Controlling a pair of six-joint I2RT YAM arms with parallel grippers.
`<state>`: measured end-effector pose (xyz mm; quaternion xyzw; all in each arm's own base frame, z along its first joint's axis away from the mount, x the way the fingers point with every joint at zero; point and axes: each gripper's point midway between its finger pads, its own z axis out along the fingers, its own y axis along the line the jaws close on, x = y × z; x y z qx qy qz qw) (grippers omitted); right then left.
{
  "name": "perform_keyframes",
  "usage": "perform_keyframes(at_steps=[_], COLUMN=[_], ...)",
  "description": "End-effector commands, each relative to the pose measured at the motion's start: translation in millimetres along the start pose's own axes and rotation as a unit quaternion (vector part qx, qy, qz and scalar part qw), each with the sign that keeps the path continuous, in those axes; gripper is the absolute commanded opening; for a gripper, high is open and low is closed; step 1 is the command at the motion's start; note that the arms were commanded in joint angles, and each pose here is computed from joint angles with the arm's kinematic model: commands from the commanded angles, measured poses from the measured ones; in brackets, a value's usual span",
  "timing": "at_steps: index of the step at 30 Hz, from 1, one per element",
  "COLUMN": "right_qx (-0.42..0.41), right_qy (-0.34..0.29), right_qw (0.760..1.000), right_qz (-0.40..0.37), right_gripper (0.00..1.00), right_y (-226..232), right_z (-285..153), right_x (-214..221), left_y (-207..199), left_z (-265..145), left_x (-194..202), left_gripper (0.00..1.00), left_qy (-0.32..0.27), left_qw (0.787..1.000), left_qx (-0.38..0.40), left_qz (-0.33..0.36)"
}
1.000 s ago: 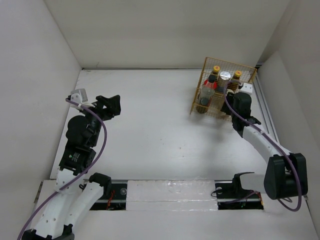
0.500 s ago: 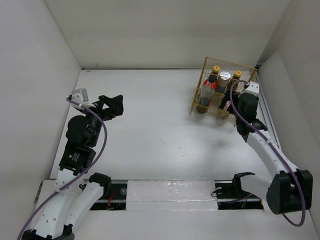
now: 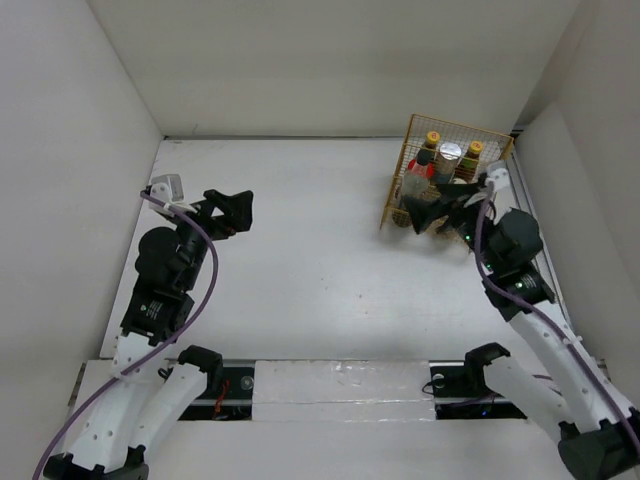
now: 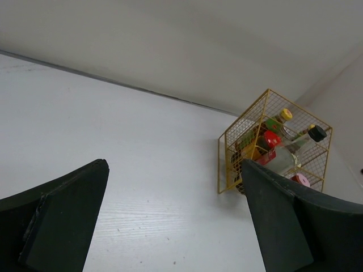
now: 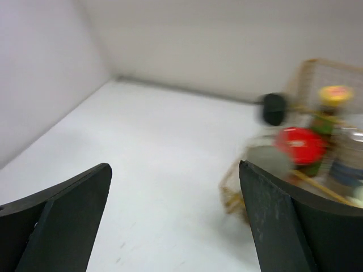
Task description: Organize the condiment bottles
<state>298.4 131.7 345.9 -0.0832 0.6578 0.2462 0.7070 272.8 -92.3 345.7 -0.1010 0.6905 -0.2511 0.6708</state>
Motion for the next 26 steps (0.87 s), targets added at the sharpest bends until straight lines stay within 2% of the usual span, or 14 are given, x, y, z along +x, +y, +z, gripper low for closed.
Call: perform_keyframes(at_steps=[1,6,14,17,26], right_qx=[-0.162,-0.240,-0.245,-0.251,-0.254], right_qy=[0.064,0.174,0.245,0.262,0.248], right_qw=[0.985,0.955,0.938,0.932,0.935], right_qz=[-0.016,-0.013,-0.022,-0.024,-0.024], right_gripper=[0.99,0.99,0.99,0.99,0.99], right_y=[64.0,127.7,157.3,164.8,171.6], right_z=[12.0,23.7,37.7,41.2,49.9], right_x=[40.2,125.4,204.0,221.1,215.7], left_y=[-16.9,-17.5,-23.6,-25.3,-30.7], left_z=[0.4,2.4,0.5,0.1,3.1], left_x=[-19.1,-15.9,-7.3,-6.4,-5.8], left_gripper=[1.00,1.00,1.00,1.00,1.00], left_qy=[-0.024,-0.017,-0.004,-0.002,0.007], left_qw=[0.999,0.999,0.998,0.998,0.997], left_qx=[0.029,0.031,0.054,0.059,0.071], left_qz=[-0.007,-0.006,-0.011,-0.011,0.000])
